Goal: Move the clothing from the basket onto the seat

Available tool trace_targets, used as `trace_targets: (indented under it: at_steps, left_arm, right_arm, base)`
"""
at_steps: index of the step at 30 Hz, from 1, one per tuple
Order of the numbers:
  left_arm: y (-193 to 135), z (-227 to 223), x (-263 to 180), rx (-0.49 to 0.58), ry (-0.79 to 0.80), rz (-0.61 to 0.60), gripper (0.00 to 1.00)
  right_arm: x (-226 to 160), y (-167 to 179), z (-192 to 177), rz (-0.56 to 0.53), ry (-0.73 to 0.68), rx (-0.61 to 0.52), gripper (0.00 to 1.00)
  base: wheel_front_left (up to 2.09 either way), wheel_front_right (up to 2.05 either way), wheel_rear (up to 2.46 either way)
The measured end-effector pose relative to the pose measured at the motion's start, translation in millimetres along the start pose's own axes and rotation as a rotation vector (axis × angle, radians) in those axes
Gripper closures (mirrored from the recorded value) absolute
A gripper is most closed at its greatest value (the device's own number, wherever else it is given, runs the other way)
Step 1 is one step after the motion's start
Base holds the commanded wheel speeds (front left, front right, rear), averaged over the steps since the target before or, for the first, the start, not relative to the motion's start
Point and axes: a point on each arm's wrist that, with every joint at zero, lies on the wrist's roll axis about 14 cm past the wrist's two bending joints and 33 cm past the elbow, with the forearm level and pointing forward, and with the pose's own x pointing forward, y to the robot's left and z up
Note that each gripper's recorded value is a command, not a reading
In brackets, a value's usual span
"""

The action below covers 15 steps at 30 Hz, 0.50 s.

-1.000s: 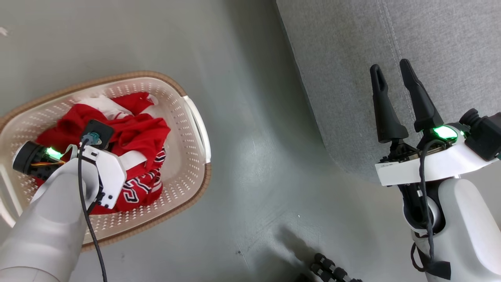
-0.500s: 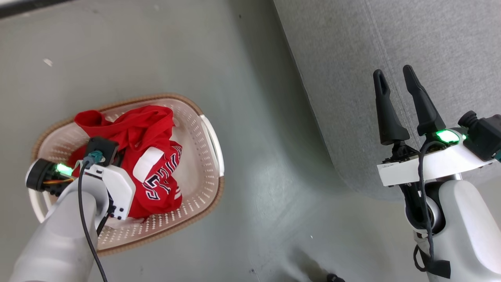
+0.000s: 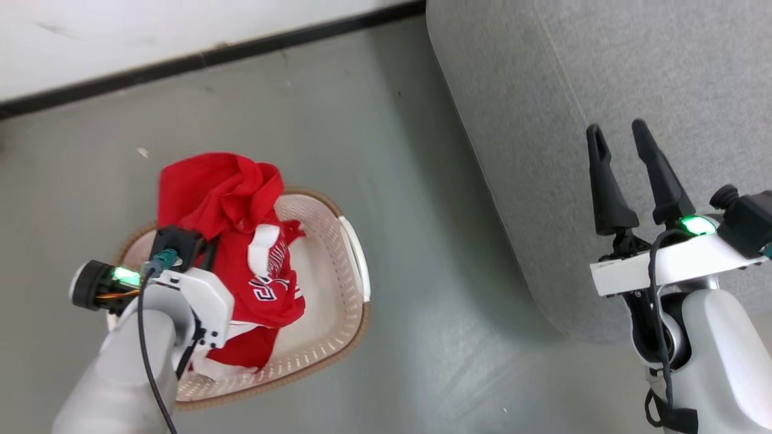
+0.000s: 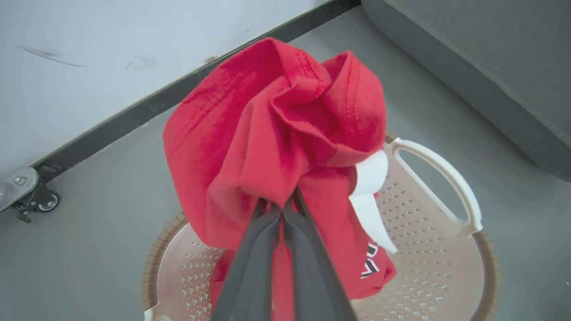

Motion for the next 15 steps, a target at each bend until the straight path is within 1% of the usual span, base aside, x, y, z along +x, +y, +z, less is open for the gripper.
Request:
trace_targets:
  at_steps: [3,8,15]
  left_arm:
    - [-2.4,24.2,-7.9,-0.021,-0.073,0.015,1.0]
    - [0.9,88.3,-24.1,-0.027,-0.261,0.041,1.0]
    - [6.1,142.2,-63.5,-0.041,-0.445,0.083,1.0]
  right_arm:
    - [-2.4,4.4,7.2,0.01,-0.016,0.012,0.0]
    - [-10.8,11.6,12.5,0.027,-0.021,0.026,0.0]
    - [-21.6,22.1,22.1,0.053,-0.038,0.047,0.0]
  base:
    - [0.0,0.0,0.0]
    - [0.0,0.0,0.0]
    - [0.0,0.0,0.0]
